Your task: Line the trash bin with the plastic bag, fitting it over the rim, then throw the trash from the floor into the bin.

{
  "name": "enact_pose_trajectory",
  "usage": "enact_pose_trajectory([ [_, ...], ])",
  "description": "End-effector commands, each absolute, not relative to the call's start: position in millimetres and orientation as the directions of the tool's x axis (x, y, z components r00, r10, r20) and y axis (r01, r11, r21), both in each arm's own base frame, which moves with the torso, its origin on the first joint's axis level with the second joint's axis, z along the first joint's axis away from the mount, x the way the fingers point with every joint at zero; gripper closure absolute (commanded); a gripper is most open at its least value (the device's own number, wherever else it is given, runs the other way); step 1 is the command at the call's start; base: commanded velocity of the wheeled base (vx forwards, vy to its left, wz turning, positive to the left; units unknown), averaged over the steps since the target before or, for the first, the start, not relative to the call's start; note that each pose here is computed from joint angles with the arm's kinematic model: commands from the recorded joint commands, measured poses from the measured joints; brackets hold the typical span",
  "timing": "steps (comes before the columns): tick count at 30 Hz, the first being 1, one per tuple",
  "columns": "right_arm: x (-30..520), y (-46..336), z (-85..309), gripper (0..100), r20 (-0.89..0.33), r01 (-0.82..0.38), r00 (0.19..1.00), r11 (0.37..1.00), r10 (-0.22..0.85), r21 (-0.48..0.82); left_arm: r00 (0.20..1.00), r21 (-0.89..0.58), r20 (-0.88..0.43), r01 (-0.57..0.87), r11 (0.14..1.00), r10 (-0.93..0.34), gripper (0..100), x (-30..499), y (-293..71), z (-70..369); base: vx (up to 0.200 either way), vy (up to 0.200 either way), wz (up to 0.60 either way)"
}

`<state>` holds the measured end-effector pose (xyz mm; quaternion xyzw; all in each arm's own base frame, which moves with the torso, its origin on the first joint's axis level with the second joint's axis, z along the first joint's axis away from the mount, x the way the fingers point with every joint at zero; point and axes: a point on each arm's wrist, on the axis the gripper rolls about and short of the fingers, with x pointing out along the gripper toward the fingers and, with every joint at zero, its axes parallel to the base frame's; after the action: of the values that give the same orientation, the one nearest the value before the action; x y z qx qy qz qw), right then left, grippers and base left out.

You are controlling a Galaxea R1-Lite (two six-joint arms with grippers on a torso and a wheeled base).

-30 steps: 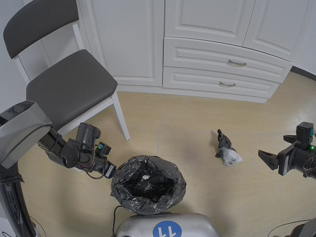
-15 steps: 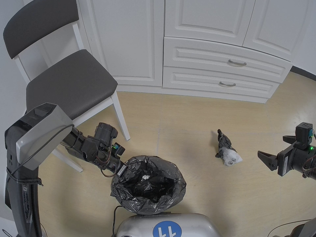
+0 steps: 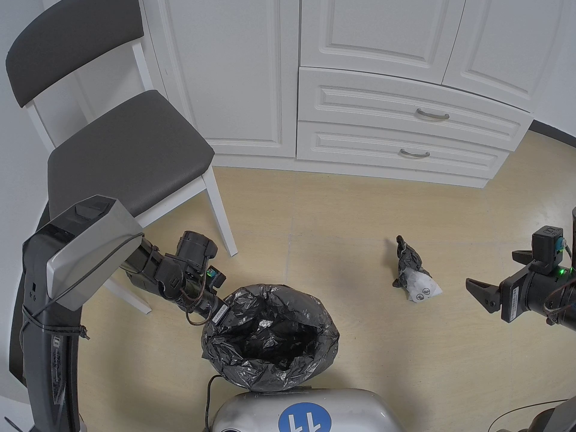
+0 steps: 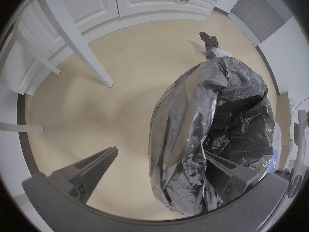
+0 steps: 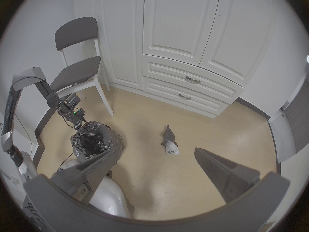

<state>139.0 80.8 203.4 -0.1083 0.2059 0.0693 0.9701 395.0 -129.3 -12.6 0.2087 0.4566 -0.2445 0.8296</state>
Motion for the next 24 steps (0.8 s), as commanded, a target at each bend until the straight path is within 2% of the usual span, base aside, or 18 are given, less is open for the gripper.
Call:
enact_pose_trajectory([
  [1,139.4,80.4,203.1,0,-0.415,-0.176,0.906,0.967,0.087,-0.182,0.457,0.119,-0.865,0.589,0.800,-0.208,0,392.2,-123.8,-13.8,0.000,0.000,0.00],
  [13,139.3,77.7,203.7,0,-0.412,-0.164,0.908,0.969,0.075,-0.186,0.477,0.106,-0.850,0.572,0.813,-0.225,0,385.2,-118.7,4.6,0.000,0.000,0.00],
  [24,143.5,80.1,199.3,0,-0.433,-0.170,0.899,0.964,0.068,-0.202,0.469,0.078,-0.835,0.619,0.782,-0.288,0,374.6,-145.6,14.2,0.000,0.000,0.00],
])
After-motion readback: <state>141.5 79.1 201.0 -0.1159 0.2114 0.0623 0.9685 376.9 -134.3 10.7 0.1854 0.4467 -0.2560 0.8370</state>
